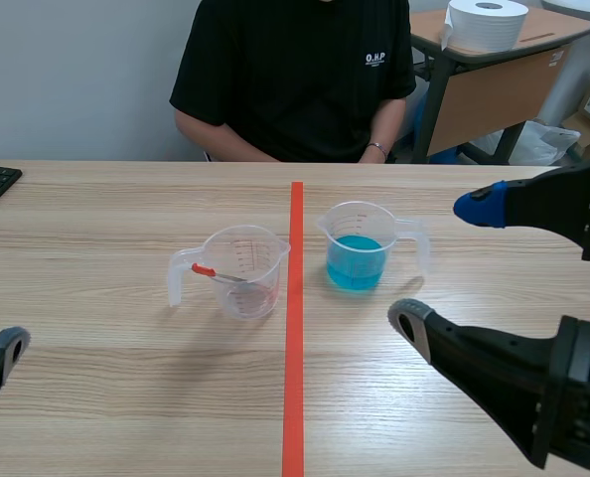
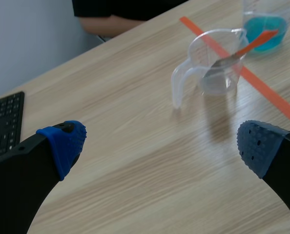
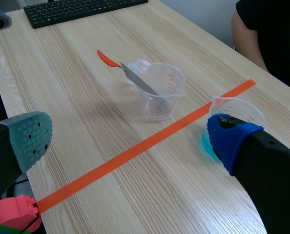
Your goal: Do the redox reaction experiment.
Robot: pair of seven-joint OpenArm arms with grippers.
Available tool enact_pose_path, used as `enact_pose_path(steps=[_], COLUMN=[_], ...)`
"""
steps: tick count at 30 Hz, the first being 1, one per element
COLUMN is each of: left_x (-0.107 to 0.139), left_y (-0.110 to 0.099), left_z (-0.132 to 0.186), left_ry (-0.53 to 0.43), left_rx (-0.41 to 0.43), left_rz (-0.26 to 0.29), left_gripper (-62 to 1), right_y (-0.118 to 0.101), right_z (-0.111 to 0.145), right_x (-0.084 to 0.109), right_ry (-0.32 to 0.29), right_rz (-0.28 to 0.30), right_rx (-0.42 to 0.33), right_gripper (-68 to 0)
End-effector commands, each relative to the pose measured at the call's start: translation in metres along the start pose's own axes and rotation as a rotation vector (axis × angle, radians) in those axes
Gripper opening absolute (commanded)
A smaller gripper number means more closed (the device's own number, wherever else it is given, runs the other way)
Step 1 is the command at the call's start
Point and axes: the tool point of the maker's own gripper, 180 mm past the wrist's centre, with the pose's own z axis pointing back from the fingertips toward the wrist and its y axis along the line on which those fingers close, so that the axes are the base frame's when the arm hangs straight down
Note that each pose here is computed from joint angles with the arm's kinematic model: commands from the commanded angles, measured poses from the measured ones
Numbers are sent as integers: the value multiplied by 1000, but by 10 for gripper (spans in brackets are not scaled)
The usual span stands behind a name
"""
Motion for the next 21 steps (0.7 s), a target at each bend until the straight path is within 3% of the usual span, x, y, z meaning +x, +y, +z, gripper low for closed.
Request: enact_pose_path(steps=[1,9,17,21], left_x=[5,19,32,40], left_y=[-4,-15,-46,-46], left_z=[-1,-12,-20,-25], left_ry=[-24,-84,-134,-163], left_rx=[-12,-78,-234,-241], left_rz=[20,26,29,33], left_gripper=[14,14,14,14], right_y=[-1,-4,-4,-4], right_z=[1,3,3,3], right_x=[13,9,3,2], right_ry=[-36,-13,23,28], right_rz=[12,7,17,22], right_rx=[-14,-58,-59,-60], right_gripper=[4,4,4,4])
